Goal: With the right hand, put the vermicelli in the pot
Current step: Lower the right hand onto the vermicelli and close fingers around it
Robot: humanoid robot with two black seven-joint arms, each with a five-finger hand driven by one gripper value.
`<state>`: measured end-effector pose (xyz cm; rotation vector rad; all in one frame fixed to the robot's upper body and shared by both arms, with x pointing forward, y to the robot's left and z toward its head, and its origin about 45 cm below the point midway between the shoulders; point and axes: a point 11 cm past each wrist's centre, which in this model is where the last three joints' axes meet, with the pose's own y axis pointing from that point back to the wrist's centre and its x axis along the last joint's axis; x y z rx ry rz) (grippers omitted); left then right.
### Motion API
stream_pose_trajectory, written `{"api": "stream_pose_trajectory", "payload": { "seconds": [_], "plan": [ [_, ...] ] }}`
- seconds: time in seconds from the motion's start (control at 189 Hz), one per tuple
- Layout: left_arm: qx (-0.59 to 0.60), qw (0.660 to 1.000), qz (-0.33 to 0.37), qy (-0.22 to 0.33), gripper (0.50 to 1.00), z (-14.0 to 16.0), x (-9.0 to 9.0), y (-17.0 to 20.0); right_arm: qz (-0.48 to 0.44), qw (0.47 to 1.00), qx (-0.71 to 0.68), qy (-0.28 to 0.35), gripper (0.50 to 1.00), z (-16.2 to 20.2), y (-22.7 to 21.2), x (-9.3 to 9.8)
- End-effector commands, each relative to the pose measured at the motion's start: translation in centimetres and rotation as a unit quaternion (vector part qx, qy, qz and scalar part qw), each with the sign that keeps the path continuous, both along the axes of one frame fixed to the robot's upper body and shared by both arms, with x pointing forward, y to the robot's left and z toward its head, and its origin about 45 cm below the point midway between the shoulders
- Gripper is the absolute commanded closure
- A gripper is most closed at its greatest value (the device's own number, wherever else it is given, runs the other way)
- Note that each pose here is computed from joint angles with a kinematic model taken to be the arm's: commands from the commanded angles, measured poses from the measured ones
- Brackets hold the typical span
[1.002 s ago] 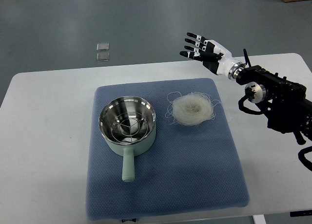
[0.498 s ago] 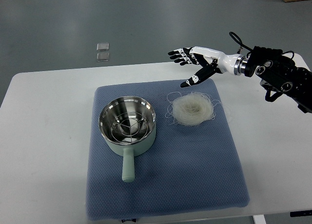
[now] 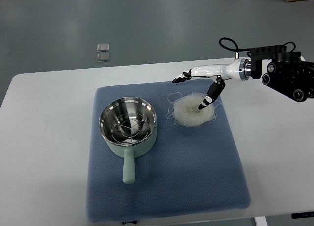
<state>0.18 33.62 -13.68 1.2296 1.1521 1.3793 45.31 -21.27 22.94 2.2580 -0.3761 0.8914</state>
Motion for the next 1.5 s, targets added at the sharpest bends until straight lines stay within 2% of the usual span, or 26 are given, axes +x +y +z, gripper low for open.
{"api": "stream_pose_trajectory", "payload": {
  "seconds": [0.0,0.827,1.086,1.494],
  "plan": [
    [0.000,1.000,0.000,0.000,0.500,0.0,0.0,0.0,0.002,1.000,-0.002,-0.003,0.562,-0.4,0.1,-0.2],
    [0.000,1.000,0.000,0.000,0.500,0.0,0.0,0.0,0.024,0.999,-0.036,-0.013,0.564,-4.5,0.9,-1.8],
    [0.000,1.000,0.000,0.000,0.500,0.0,0.0,0.0,0.018,0.997,-0.058,-0.038,0.564,-5.1,-0.2,-1.6],
    [0.000,1.000,0.000,0.000,0.500,0.0,0.0,0.0,0.011,0.997,-0.058,-0.043,0.583,-6.3,-0.2,-1.9]
  ]
}}
